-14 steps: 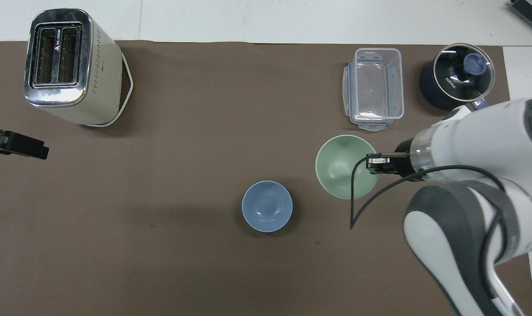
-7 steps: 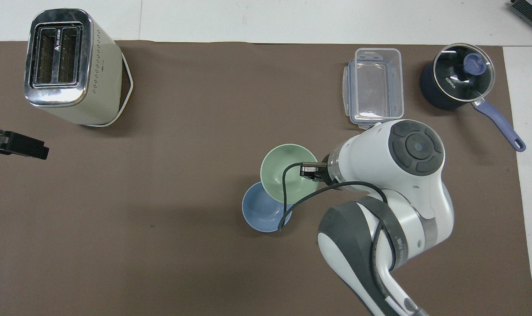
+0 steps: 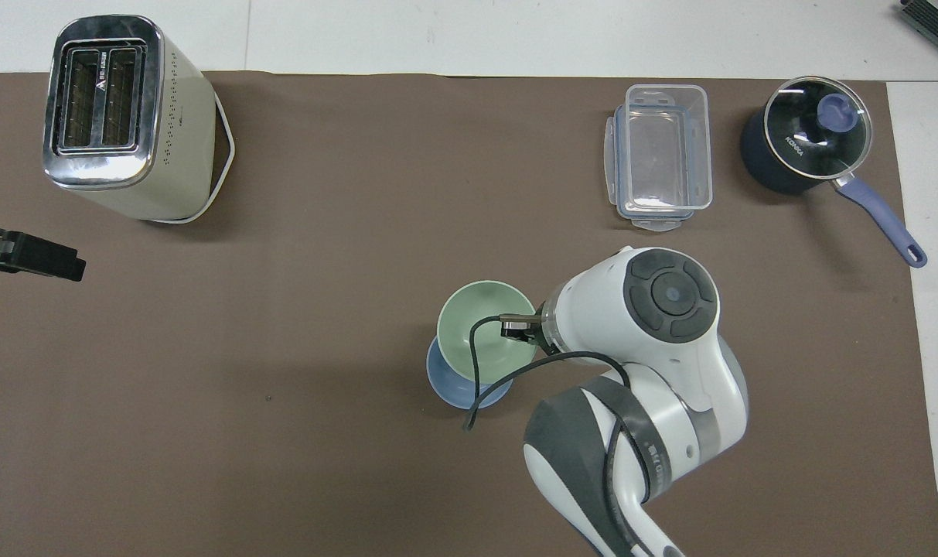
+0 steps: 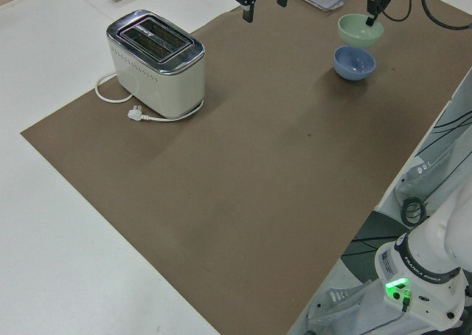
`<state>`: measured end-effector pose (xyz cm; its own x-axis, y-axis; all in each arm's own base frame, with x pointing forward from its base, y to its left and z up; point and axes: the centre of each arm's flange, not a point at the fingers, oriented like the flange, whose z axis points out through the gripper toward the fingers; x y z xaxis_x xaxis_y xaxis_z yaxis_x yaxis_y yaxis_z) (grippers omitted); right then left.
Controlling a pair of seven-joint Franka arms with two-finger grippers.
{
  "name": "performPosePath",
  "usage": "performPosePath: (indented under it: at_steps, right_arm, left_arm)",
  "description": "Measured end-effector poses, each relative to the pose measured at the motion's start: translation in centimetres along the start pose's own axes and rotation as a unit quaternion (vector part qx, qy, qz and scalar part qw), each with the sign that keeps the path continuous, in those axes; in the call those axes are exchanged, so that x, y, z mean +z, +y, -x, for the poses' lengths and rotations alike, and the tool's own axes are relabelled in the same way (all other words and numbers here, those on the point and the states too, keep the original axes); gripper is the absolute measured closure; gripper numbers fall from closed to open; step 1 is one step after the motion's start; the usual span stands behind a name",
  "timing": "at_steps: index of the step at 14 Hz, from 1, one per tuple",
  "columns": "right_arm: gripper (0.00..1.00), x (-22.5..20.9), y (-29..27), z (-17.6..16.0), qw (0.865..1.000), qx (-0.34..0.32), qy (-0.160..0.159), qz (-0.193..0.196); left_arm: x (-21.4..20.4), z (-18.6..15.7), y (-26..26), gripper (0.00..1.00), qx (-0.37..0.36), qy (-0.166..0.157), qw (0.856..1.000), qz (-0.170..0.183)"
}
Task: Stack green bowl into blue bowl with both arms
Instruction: 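Lower the green bowl into the blue bowl with the right gripper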
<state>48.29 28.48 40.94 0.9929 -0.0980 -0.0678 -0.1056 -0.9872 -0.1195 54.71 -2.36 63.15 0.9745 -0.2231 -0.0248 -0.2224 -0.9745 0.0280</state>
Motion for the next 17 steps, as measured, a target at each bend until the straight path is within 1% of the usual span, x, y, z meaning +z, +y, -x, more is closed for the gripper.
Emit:
performPosePath:
  at_steps: [3,6,10,14,17]
  right_arm:
    - [0.96,1.7,-0.2,0.8,1.000,-0.006,0.002,0.001]
    - [0.96,2.3,0.0,1.0,1.000,-0.005,-0.001,0.004]
    - [0.96,3.5,-0.2,1.3,1.000,-0.006,0.011,-0.005]
    - [0.96,4.4,-0.2,1.2,1.000,-0.005,0.013,-0.006]
    - [0.96,5.0,-1.2,1.9,1.000,-0.016,0.011,-0.004]
  left_arm:
    - [0.0,0.0,0.0,0.00,0.000,0.000,1.000,0.000]
    - [0.0,0.0,0.0,0.00,0.000,0.000,1.000,0.000]
    - [0.0,0.0,0.0,0.00,0.000,0.000,1.000,0.000]
    - [0.0,0.0,0.0,0.00,0.000,0.000,1.000,0.000]
    - [0.0,0.0,0.0,0.00,0.000,0.000,1.000,0.000]
